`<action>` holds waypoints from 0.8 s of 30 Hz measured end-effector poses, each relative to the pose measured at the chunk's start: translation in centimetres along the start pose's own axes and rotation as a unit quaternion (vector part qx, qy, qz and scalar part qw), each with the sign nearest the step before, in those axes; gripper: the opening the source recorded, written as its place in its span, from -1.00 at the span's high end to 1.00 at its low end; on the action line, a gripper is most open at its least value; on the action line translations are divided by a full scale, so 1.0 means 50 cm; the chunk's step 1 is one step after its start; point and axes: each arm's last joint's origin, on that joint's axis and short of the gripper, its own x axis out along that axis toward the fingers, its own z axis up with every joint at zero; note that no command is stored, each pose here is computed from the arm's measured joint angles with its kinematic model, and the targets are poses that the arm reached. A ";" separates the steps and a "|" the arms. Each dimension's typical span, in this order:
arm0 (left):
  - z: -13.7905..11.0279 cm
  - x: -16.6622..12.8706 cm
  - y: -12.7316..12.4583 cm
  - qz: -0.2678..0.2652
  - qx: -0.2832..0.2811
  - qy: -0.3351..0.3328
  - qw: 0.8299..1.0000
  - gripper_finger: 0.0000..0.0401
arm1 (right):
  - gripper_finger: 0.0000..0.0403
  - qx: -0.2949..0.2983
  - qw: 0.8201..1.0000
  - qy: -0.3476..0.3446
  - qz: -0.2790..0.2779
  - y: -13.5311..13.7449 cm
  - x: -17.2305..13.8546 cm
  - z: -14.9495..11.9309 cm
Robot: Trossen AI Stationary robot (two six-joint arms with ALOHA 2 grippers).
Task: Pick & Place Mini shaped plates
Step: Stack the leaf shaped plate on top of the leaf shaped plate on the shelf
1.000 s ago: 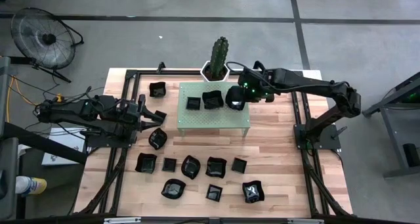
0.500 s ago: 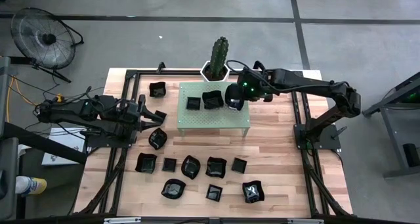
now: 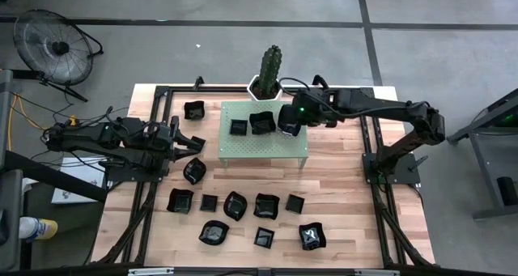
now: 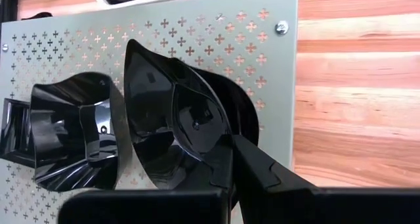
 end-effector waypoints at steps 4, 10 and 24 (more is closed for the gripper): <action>0.000 0.000 0.000 0.000 0.000 0.000 1.000 0.46 | 1.00 0.000 1.000 -0.001 -0.001 0.000 0.000 0.000; 0.000 0.000 0.000 0.000 0.000 0.000 1.000 0.46 | 0.94 0.000 1.000 0.000 -0.001 0.000 0.001 0.000; 0.000 0.000 0.000 0.000 0.001 0.000 1.000 0.46 | 0.85 -0.001 1.000 -0.001 -0.001 0.000 0.001 0.000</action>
